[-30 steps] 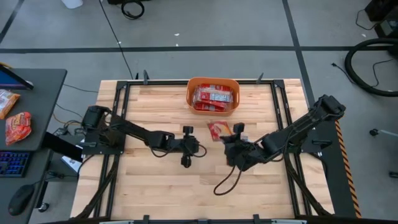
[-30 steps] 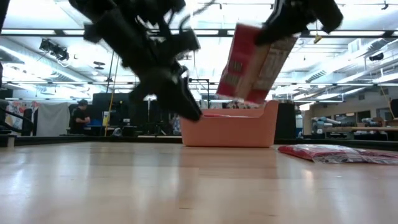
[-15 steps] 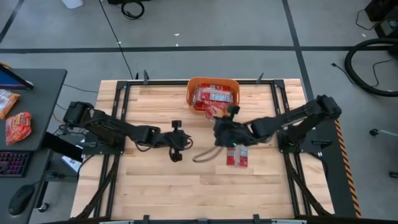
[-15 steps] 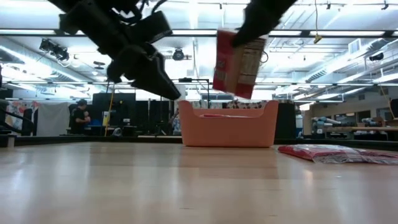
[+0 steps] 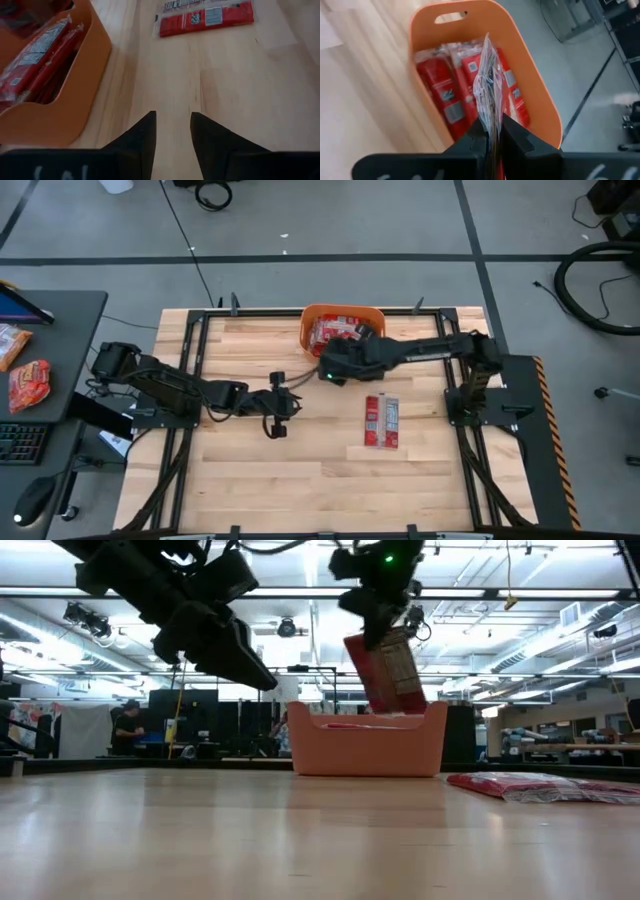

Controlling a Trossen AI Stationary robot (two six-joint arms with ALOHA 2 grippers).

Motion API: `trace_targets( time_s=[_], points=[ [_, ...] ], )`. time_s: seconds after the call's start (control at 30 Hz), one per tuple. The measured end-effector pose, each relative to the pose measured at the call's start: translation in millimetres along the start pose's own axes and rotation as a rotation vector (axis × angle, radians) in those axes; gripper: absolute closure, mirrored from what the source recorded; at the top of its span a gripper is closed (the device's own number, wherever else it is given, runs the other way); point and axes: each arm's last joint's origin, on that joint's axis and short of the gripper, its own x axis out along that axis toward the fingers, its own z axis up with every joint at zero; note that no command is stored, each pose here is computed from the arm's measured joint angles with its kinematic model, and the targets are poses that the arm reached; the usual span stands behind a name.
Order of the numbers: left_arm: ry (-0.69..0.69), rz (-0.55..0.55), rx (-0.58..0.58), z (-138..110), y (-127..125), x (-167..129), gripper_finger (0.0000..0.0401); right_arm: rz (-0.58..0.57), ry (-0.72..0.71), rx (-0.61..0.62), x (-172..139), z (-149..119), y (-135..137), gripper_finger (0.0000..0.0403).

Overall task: Sort popcorn bags into baskets
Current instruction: Put the red popcorn bag into the orange bin

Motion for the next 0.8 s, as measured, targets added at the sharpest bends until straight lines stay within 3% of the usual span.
trace_targets(
  time_s=[0.23, 0.5, 0.63, 0.8],
  points=[
    [0.036, -0.013, 0.011, -3, -3, -3, 0.0276, -0.005, 0.102, 0.09, 43, 27, -19, 0.0368],
    [0.05, -0.035, 0.008, -1, -3, -24, 0.0276, 0.028, 0.237, 0.286, 96, 30, -51, 0.0361],
    [0.046, -0.05, 0.018, -1, -7, -25, 0.0276, 0.075, 0.201, 0.303, 110, 37, -59, 0.0339],
    [0.044, -0.053, 0.02, -1, -8, -25, 0.0276, 0.226, 0.097, 0.353, 117, 51, -62, 0.0301]
  ],
)
